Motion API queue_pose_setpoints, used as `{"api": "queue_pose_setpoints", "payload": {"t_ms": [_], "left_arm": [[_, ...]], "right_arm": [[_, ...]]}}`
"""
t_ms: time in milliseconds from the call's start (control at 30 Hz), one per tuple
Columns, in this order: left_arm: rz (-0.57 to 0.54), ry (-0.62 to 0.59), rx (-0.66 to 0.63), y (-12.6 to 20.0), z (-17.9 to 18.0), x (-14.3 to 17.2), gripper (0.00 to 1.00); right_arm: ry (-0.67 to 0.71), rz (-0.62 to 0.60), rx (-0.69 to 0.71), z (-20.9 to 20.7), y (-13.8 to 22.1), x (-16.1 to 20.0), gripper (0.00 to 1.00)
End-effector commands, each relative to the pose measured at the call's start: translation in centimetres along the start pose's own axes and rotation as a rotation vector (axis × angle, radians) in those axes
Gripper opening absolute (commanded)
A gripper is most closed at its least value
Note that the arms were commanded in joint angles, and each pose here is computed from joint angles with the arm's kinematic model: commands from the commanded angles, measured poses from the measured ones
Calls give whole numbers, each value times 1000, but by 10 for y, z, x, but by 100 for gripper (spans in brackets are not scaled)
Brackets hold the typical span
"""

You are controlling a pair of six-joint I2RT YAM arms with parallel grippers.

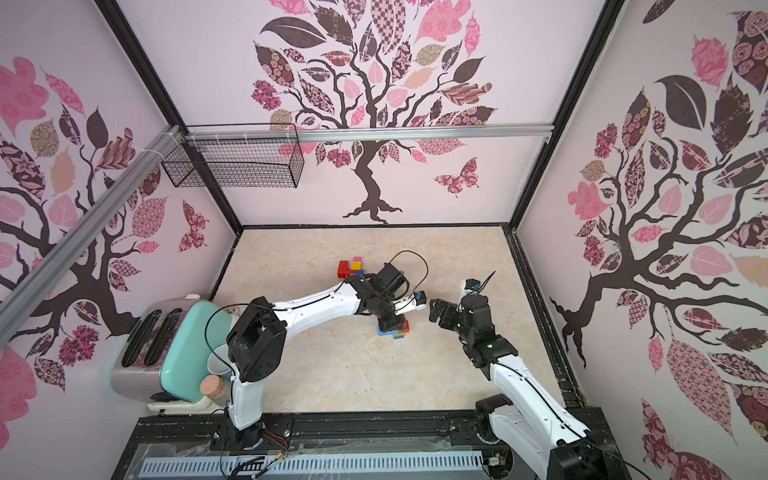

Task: Assemble the number 4 with lego
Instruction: Assemble the lego brick with the lego brick.

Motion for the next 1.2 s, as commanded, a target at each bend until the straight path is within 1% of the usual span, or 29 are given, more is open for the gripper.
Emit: {"api": "queue_pose_setpoints", "payload": {"t_ms": [0,167,267,500,700,900,1000,1167], "left_arm": [[69,-14,8,-18,-4,18,0],[58,-22,18,-21,-7,22,0],[71,-18,20,-24,-7,25,0],[69,-3,23,-24,-6,22,0],[39,0,9,-21,-6,18,0],[26,-23,5,-21,-7,19,0],[-1,-35,-4,-20,-7,21,0],[-23,-54,25,-21,-11,22,0]], "right_arm": [[17,-20,4,4,3,-9,99],[21,-17,2,4,2,-8,99],[22,-15,-5,5,3,-9,99],[57,38,-42,12,1,-12,100],[61,59,-71,12,-1,-8,99],[86,63,-137,17,1,-7,100],[91,73,-134,17,0,-7,99],[93,73,-123,15,0,-6,99]]}}
Point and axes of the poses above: each gripper's point midway between its finger pads, its own y axis back along the fingers, its own z axis along the line the jaws close on, x = y × z, the point moved 10 cm from there along y, back along the fingers, and after that the axes turned 2 degrees about -y, right-handed, at the moved point
